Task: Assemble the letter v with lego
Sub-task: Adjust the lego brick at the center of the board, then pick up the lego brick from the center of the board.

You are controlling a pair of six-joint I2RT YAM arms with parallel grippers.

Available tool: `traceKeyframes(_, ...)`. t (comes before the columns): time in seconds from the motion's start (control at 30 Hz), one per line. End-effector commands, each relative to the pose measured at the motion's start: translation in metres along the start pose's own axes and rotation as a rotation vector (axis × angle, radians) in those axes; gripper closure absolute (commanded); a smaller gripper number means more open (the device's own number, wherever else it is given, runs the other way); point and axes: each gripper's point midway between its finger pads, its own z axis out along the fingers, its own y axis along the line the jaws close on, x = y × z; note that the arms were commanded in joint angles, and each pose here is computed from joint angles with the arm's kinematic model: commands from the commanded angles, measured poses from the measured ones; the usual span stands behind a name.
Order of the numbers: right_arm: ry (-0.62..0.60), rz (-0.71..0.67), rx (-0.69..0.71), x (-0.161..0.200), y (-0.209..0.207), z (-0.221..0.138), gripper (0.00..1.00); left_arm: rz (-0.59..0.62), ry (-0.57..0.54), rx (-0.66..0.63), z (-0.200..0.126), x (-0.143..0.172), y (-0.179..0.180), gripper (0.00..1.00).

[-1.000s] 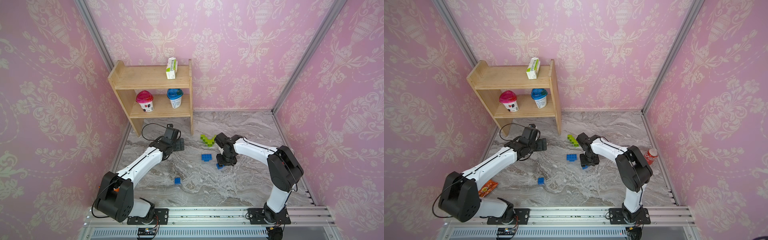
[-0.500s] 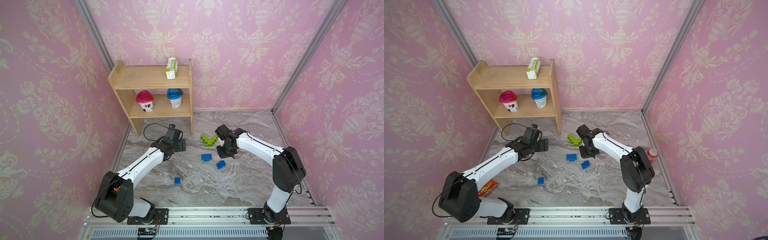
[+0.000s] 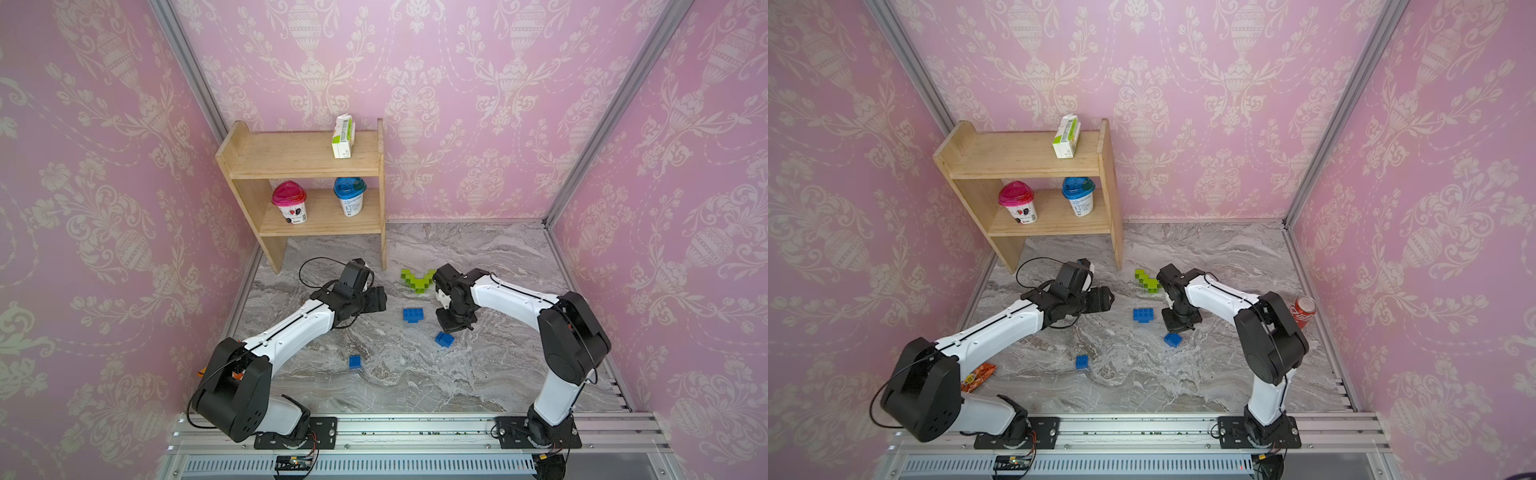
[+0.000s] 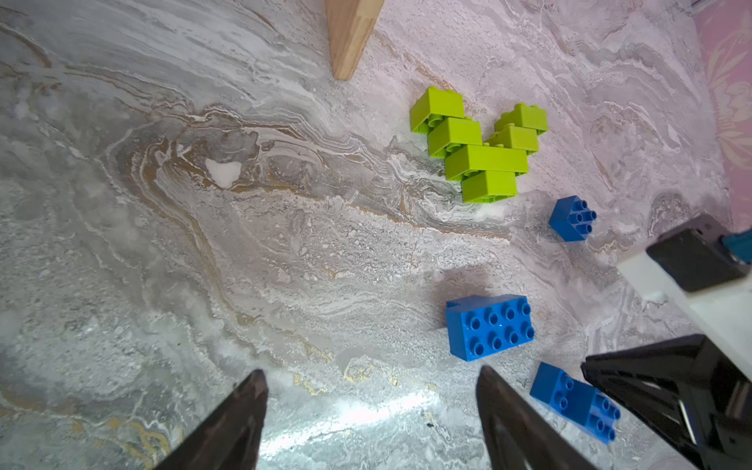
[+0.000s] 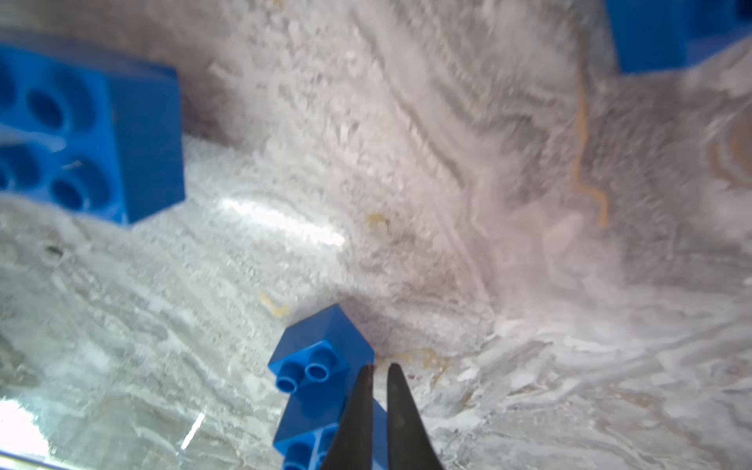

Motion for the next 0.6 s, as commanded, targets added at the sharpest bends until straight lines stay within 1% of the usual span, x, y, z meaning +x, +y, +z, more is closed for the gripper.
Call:
traceKeyframes(0.0, 0.039, 0.044, -0.108, 0.033, 0.011, -0.011, 0.84, -0.021, 0.03, 0.02, 0.005, 0.009, -0.002, 0.19)
traceKeyframes(0.03, 0.046, 0.052, -0.063, 0.04, 0.002, -0.013, 0.8, -0.019, 0.029, 0.018, 0.005, 0.009, -0.002, 0.19)
traceKeyframes(0.1, 0.042, 0.056, 0.057, 0.045, -0.019, -0.02, 0.64, -0.017, 0.03, 0.018, 0.006, 0.009, -0.002, 0.19)
traceKeyframes(0.13, 0.026, 0.052, 0.089, 0.043, -0.025, -0.025, 0.51, -0.017, 0.034, 0.025, 0.007, 0.009, -0.003, 0.19)
traceKeyframes(0.17, 0.006, 0.052, 0.091, 0.042, -0.024, -0.029, 0.39, -0.018, 0.04, 0.039, 0.008, 0.01, -0.006, 0.19)
traceKeyframes(0.23, -0.043, 0.032, 0.073, 0.038, -0.015, -0.036, 0.25, -0.028, 0.053, 0.08, 0.009, 0.012, -0.013, 0.19)
traceKeyframes(0.27, -0.062, 0.014, 0.063, 0.037, -0.008, -0.037, 0.2, -0.037, 0.057, 0.103, 0.009, 0.014, -0.016, 0.19)
traceKeyframes(0.33, -0.082, -0.01, 0.059, 0.036, 0.003, -0.034, 0.18, -0.055, 0.055, 0.13, 0.01, 0.014, -0.02, 0.19)
traceKeyframes(0.4, -0.087, -0.015, 0.063, 0.032, 0.008, -0.025, 0.19, -0.067, 0.063, 0.143, 0.011, 0.016, -0.022, 0.19)
traceKeyframes(0.5, -0.083, -0.037, 0.064, 0.026, 0.018, -0.014, 0.23, -0.096, 0.086, 0.173, 0.015, 0.02, -0.026, 0.22)
traceKeyframes(0.57, -0.073, -0.044, 0.054, 0.024, 0.022, -0.005, 0.31, -0.126, 0.091, 0.208, 0.017, 0.021, -0.032, 0.26)
